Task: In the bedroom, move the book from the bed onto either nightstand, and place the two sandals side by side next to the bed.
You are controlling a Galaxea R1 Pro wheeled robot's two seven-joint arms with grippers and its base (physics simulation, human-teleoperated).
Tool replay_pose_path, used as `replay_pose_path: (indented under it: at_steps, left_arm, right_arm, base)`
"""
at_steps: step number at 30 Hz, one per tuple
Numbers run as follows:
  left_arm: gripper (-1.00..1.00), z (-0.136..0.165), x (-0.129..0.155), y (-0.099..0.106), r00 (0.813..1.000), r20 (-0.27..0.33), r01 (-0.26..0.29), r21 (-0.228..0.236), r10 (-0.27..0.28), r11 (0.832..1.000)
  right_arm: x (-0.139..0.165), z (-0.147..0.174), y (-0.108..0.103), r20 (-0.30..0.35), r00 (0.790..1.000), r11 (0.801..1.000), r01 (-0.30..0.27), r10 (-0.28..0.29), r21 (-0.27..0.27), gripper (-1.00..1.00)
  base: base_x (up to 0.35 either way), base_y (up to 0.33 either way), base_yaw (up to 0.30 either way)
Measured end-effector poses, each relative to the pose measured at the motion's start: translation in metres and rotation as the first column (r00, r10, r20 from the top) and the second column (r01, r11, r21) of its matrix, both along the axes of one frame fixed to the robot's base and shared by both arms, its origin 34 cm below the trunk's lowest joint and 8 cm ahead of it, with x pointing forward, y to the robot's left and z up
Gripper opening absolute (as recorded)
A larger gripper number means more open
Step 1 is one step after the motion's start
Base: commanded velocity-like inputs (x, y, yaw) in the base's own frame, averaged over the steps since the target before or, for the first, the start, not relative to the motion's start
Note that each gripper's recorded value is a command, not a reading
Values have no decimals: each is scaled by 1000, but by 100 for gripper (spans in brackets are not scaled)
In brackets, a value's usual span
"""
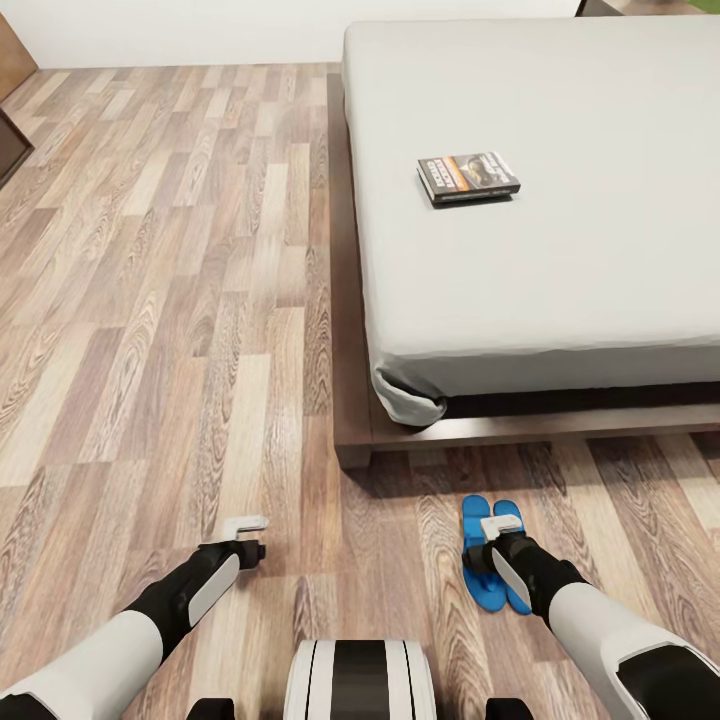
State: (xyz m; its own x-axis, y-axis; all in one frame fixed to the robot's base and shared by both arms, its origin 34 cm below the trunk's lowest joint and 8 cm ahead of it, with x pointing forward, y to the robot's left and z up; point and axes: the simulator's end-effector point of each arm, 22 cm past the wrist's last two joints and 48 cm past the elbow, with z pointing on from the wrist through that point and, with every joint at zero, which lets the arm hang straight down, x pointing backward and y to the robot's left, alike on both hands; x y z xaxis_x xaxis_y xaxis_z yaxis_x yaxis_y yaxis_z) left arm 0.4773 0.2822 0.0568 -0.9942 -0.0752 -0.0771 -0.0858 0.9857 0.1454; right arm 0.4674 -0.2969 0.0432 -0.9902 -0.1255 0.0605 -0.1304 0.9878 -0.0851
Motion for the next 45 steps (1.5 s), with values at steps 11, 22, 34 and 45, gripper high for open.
replay_pose_path:
  at_steps: [11, 22, 34, 45]
  left_arm:
    - [100, 1, 1, 4, 1000, 1, -3, 20, 3, 1000]
    - [100, 1, 1, 4, 1000, 1, -3, 21, 3, 1000]
    - [100, 1, 1, 4, 1000, 1, -3, 22, 3, 1000]
    - [100, 21, 20, 4, 999, 45, -5, 22, 4, 1000]
  right_arm:
    - [0, 0, 0, 0, 1000, 1000, 0, 0, 0, 100]
    - [0, 0, 0, 0, 1000, 1000, 0, 0, 0, 100]
    - [0, 0, 0, 0, 1000, 1000, 0, 0, 1, 100]
    - [21, 19, 1, 46, 999, 1000, 0, 0, 2, 100]
  base:
    - [0, 0, 0]
    - [0, 0, 0]
    - [0, 0, 0]
    - [0, 0, 0]
